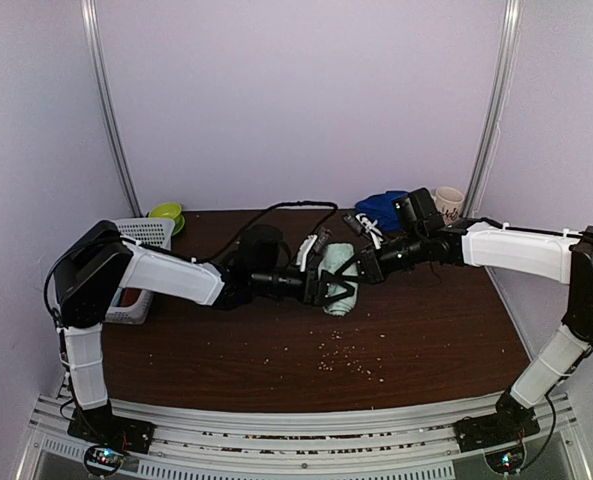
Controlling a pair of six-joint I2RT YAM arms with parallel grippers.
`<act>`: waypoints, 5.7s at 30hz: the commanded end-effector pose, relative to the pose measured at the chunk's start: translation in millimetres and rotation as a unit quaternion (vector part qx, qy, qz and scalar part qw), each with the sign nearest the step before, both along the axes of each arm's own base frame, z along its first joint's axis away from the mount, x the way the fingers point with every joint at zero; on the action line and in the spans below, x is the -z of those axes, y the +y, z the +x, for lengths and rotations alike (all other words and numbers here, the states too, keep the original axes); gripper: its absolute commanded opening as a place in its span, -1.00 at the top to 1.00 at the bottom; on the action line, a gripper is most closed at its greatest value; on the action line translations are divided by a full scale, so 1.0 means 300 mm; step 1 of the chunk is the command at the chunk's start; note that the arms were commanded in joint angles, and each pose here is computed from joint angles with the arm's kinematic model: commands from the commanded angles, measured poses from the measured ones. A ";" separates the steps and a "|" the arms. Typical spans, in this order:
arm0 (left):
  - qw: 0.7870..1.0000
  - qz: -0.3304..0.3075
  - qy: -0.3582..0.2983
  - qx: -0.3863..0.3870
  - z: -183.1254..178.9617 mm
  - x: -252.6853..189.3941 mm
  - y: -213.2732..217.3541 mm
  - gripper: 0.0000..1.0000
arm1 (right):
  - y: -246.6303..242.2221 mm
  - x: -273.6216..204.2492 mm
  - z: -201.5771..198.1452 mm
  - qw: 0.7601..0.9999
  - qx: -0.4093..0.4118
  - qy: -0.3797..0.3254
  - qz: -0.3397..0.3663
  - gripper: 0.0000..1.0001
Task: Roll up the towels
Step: Pass from the right arm to the left, then place the towel in the storage box.
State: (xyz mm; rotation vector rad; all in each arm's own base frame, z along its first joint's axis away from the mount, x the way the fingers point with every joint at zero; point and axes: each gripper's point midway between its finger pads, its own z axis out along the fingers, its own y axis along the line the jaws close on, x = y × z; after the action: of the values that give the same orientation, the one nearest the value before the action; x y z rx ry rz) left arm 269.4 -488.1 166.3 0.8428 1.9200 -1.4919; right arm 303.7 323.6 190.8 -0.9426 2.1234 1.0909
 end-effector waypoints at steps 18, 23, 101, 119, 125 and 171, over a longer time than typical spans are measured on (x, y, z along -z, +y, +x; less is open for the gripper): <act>0.990 0.105 -0.036 -0.089 0.074 0.046 -0.023 0.90 | -0.012 0.034 0.102 0.994 0.089 -0.041 -0.054 0.59; 0.986 0.126 -0.038 -0.105 0.073 0.048 0.019 1.00 | -0.040 -0.006 0.121 0.994 0.090 -0.042 -0.053 0.08; 0.696 0.603 0.249 -0.299 0.329 0.436 2.057 1.00 | -0.180 -0.168 0.093 0.994 0.097 -0.055 0.013 -1.00; 0.667 0.617 0.256 -0.331 0.278 0.395 2.078 0.13 | -0.168 -0.172 0.084 0.994 0.091 -0.058 0.012 -1.00; 0.668 0.616 0.248 -0.337 0.267 0.367 2.075 -0.15 | -0.163 -0.174 0.078 0.994 0.087 -0.057 0.013 -1.00; 0.617 0.616 0.153 -0.465 0.259 0.015 2.146 -0.96 | -0.137 -0.200 0.052 0.994 0.077 -0.075 0.006 -1.00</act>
State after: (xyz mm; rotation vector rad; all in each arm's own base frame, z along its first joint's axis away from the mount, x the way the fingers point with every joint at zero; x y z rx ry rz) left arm 331.0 155.3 120.0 -0.1031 2.9697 0.5434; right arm 320.5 283.5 236.5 -0.8027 2.0658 0.9591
